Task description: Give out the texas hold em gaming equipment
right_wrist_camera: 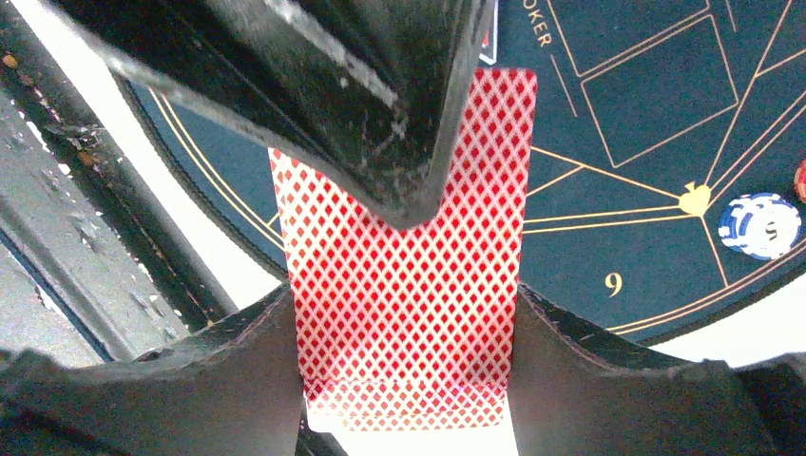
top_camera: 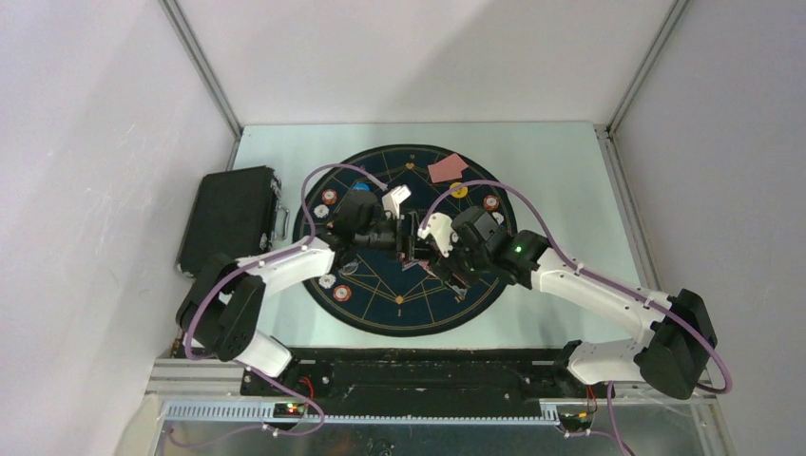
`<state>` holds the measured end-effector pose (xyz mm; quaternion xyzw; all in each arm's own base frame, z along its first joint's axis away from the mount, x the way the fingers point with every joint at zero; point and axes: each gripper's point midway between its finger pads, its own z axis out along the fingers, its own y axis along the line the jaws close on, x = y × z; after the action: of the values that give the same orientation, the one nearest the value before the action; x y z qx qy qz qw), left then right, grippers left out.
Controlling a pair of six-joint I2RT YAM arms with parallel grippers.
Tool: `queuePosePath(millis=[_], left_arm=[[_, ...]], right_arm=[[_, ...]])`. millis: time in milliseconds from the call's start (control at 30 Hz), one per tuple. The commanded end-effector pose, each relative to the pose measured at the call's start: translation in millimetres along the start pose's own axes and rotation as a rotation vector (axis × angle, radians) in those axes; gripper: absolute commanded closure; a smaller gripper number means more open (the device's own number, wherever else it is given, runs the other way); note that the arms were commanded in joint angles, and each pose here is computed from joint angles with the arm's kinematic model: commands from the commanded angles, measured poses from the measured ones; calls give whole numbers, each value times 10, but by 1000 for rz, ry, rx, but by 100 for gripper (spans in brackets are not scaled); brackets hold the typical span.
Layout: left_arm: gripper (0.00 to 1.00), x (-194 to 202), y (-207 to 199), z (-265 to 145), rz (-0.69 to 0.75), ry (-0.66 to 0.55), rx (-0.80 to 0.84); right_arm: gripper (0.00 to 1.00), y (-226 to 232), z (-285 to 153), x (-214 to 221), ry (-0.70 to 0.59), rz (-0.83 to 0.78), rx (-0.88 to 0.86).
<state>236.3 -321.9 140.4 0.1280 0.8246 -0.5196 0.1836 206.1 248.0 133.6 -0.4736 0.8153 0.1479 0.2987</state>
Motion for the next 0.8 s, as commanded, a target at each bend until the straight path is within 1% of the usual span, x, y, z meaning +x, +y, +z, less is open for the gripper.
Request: queuePosePath(millis=[0, 100, 333, 400, 433, 467, 500, 533, 567, 700, 767], left_arm=[[23, -106, -8, -134, 45, -51, -20], [27, -117, -49, -162, 53, -57, -11], [44, -148, -322, -238, 69, -74, 92], [51, -153, -402, -270, 75, -80, 121], [57, -159, -425, -288, 78, -85, 125], [60, -160, -422, -293, 74, -88, 118], [67, -175, -429, -306, 77, -95, 112], [71, -174, -386, -307, 69, -99, 88], [80, -188, -383, -322, 69, -106, 80], [98, -230, -297, -389, 55, -138, 26], [100, -262, -260, -446, 52, -163, 4]], right_arm=[[100, -33, -116, -266, -102, -13, 19], [100, -42, -112, -263, -100, -13, 23], [100, -69, -84, -250, -92, -7, 35], [100, -93, -75, -244, -88, -1, 44], [100, -103, -68, -238, -84, 4, 48], [100, -114, -69, -234, -83, 6, 53], [100, -124, -65, -222, -79, 10, 55], [100, -133, -65, -218, -78, 13, 58], [100, -146, -68, -213, -77, 18, 62], [100, -165, -71, -207, -73, 23, 69], [100, -176, -63, -193, -68, 26, 72]])
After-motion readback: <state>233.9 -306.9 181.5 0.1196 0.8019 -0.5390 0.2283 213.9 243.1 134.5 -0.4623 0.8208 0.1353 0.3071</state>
